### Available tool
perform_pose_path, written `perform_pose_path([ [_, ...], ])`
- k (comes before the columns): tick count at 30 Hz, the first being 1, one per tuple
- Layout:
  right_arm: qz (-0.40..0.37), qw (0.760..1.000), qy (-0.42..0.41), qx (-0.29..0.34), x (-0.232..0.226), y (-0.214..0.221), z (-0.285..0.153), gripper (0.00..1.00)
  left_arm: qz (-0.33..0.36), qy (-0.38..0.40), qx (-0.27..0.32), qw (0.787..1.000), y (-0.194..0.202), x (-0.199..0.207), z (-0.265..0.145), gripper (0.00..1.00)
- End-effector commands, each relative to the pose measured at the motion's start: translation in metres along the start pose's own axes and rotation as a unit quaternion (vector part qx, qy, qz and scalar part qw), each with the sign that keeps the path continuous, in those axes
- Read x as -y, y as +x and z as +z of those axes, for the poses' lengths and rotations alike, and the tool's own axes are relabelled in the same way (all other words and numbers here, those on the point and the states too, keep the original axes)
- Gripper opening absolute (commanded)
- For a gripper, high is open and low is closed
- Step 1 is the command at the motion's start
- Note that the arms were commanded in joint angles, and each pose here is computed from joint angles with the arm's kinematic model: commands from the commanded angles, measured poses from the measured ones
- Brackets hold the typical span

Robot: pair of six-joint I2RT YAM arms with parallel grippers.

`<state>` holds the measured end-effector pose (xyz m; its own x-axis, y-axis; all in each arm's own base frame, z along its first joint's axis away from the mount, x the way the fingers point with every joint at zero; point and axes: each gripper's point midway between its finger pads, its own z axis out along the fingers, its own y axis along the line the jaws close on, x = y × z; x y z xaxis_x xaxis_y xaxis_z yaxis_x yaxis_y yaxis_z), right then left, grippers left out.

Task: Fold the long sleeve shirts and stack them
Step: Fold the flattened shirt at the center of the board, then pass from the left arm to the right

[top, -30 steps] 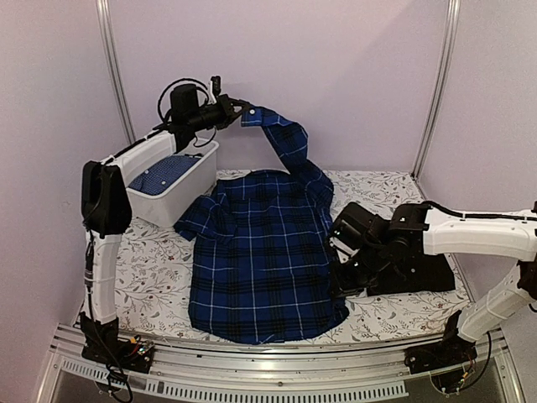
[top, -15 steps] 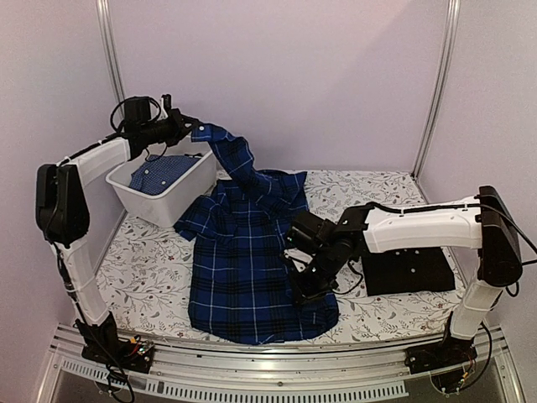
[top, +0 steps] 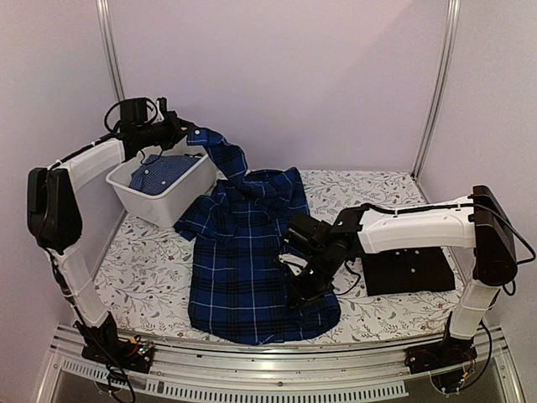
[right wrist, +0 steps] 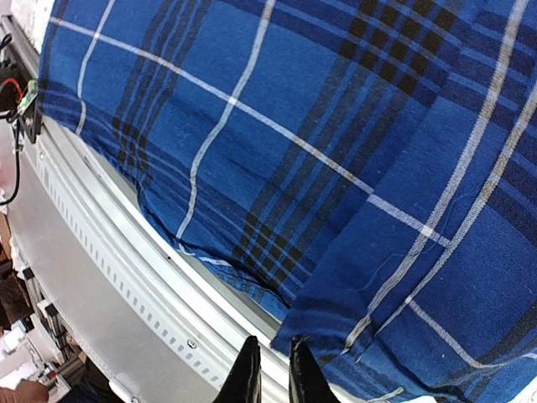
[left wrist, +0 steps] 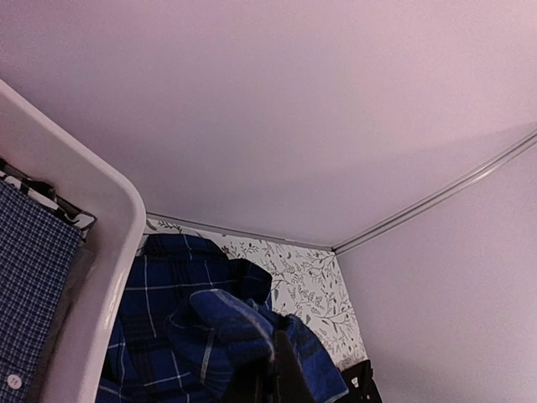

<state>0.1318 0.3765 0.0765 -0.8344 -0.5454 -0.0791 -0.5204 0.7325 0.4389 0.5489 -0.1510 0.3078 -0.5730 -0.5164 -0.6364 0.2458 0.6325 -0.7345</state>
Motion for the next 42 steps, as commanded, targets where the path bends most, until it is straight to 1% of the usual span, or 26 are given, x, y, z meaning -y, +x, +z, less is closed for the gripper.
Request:
perform_pose_path([
  [1, -0.027, 0.999, -0.028, -0.011, -0.011, 0.007, -0.003, 0.18, 0.006, 0.014, 0.020, 1.000, -0.018, 0.012, 0.001, 0.00],
  [2, -0.030, 0.999, -0.028, -0.013, -0.010, 0.007, -0.002, 0.22, 0.005, 0.016, 0.021, 1.000, -0.019, 0.013, 0.002, 0.00],
  [3, -0.033, 0.999, -0.030, -0.010, -0.011, 0.006, -0.002, 0.29, 0.008, 0.026, 0.028, 0.999, -0.023, 0.018, 0.003, 0.00],
  [4, -0.037, 0.999, -0.026, 0.000, -0.012, 0.001, -0.005, 0.41, 0.009, 0.032, 0.030, 0.999, -0.025, 0.020, 0.004, 0.00],
  [6, -0.037, 0.999, -0.016, 0.026, -0.011, -0.011, -0.019, 0.55, 0.008, 0.041, 0.026, 0.999, -0.025, 0.023, 0.006, 0.00],
  [7, -0.032, 0.999, -0.008, 0.042, -0.006, -0.019, -0.028, 0.59, 0.008, 0.043, 0.024, 0.999, -0.023, 0.024, 0.008, 0.00],
  [10, 0.007, 0.995, 0.040, 0.091, 0.029, -0.035, -0.054, 0.60, 0.006, 0.044, 0.019, 0.999, -0.019, 0.024, 0.010, 0.00],
  [11, 0.025, 0.993, 0.056, 0.101, 0.044, -0.036, -0.059, 0.59, 0.007, 0.045, 0.018, 0.999, -0.019, 0.025, 0.010, 0.00],
  [13, 0.051, 0.988, 0.087, 0.120, 0.068, -0.031, -0.070, 0.54, 0.007, 0.047, 0.017, 0.999, -0.018, 0.026, 0.010, 0.00],
  [15, 0.062, 0.987, 0.099, 0.110, 0.081, -0.016, -0.066, 0.51, 0.006, 0.048, 0.013, 0.999, -0.017, 0.026, 0.012, 0.00],
  [16, 0.068, 0.988, 0.097, 0.099, 0.085, -0.005, -0.059, 0.48, 0.007, 0.048, 0.013, 0.999, -0.016, 0.026, 0.012, 0.00],
  [18, 0.068, 0.990, 0.076, 0.098, 0.082, 0.013, -0.050, 0.44, 0.006, 0.049, 0.011, 0.999, -0.015, 0.026, 0.013, 0.00],
  [20, 0.055, 0.990, 0.074, 0.102, 0.075, 0.031, -0.049, 0.44, 0.007, 0.048, 0.009, 0.999, -0.015, 0.026, 0.014, 0.00],
  [22, 0.049, 0.991, 0.084, 0.095, 0.071, 0.047, -0.044, 0.44, 0.006, 0.046, 0.006, 0.999, -0.014, 0.025, 0.016, 0.00],
  [25, 0.057, 0.989, 0.103, 0.090, 0.079, 0.063, -0.037, 0.42, 0.004, 0.046, -0.001, 0.999, -0.010, 0.022, 0.020, 0.00],
  [28, 0.070, 0.987, 0.105, 0.097, 0.084, 0.068, -0.033, 0.41, 0.004, 0.046, -0.002, 0.999, -0.009, 0.021, 0.021, 0.00],
  [34, 0.074, 0.983, 0.122, 0.114, 0.090, 0.059, -0.028, 0.37, 0.004, 0.045, -0.002, 0.999, -0.009, 0.021, 0.022, 0.00],
  [37, 0.069, 0.983, 0.117, 0.121, 0.087, 0.053, -0.024, 0.35, 0.003, 0.045, -0.002, 0.999, -0.009, 0.021, 0.022, 0.00],
  [39, 0.066, 0.984, 0.117, 0.119, 0.084, 0.053, -0.021, 0.31, 0.003, 0.045, -0.002, 0.999, -0.009, 0.021, 0.022, 0.00],
  [41, 0.062, 0.984, 0.123, 0.110, 0.084, 0.056, -0.017, 0.24, 0.001, 0.044, -0.002, 0.999, -0.009, 0.020, 0.023, 0.00],
  [42, 0.060, 0.985, 0.125, 0.105, 0.083, 0.058, -0.015, 0.18, 0.000, 0.045, -0.003, 0.999, -0.009, 0.020, 0.024, 0.00],
])
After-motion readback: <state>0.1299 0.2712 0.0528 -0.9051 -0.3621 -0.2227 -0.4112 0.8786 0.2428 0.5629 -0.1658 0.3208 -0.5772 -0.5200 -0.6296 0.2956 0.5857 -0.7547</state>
